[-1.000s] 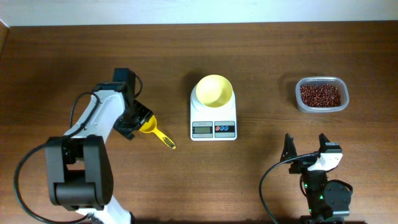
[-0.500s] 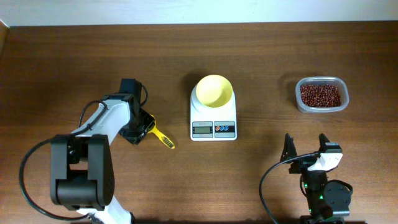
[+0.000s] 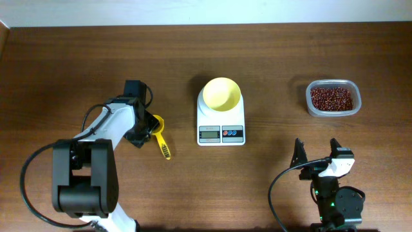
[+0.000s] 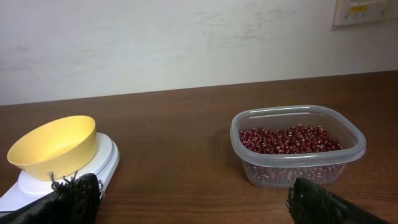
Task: Scoop item into bowl and weigh 50g on scale
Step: 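Close the left gripper on the yellow scoop's cup rim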
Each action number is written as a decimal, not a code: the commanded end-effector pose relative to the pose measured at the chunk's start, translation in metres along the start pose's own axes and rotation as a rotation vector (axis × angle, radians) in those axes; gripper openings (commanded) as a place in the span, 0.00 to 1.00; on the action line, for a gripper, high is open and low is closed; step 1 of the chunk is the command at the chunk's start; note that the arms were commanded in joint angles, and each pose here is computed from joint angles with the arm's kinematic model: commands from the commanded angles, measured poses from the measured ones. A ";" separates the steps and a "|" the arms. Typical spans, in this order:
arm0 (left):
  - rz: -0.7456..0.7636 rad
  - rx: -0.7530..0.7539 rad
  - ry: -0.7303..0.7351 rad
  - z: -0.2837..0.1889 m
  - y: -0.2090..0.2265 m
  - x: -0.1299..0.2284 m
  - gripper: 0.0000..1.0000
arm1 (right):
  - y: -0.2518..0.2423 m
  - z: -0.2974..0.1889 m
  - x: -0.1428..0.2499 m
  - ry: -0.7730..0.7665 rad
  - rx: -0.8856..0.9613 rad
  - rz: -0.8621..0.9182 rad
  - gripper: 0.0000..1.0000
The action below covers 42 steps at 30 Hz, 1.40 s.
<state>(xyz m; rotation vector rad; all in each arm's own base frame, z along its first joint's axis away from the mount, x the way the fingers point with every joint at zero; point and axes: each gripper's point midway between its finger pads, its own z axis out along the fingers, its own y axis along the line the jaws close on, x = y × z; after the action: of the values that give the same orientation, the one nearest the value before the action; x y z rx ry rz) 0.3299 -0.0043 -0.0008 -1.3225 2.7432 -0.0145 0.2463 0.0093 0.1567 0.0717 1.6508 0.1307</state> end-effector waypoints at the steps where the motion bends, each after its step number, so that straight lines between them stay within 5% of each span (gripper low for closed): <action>1: -0.003 -0.034 -0.024 0.006 0.007 -0.004 0.50 | -0.001 0.000 0.002 0.000 0.007 -0.001 0.99; 7: -0.029 -0.003 0.011 0.006 0.001 0.002 0.18 | -0.001 0.000 0.002 0.000 0.007 -0.001 0.99; 9: -0.125 0.018 0.065 0.006 -0.002 0.012 0.14 | -0.001 0.000 0.002 0.000 0.007 -0.001 0.99; 11: -0.147 0.046 0.109 0.005 -0.008 0.019 0.16 | -0.001 0.000 0.002 0.000 0.007 -0.001 0.99; 15: -0.147 0.036 0.118 0.005 -0.005 0.021 0.38 | -0.001 0.000 0.002 0.000 0.007 -0.001 0.99; 20: -0.146 0.039 0.115 0.003 -0.007 0.020 0.50 | -0.001 0.000 0.002 0.000 0.007 -0.001 0.99; 32: -0.019 0.088 -0.045 -0.027 -0.027 -0.019 0.61 | -0.001 0.000 0.002 0.000 0.007 -0.001 0.99; 38: 0.091 0.076 -0.081 -0.027 -0.026 -0.024 0.40 | -0.001 0.000 0.002 0.000 0.007 -0.001 0.99; 42: 0.091 0.074 -0.079 -0.027 -0.025 -0.024 0.37 | -0.001 0.000 0.002 0.000 0.007 -0.001 0.99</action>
<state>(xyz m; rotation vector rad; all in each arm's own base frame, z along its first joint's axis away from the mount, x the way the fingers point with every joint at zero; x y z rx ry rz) 0.3543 -0.0057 0.0162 -1.1929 2.7360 -0.0585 0.2463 0.0093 0.1568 0.0723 1.6504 0.1313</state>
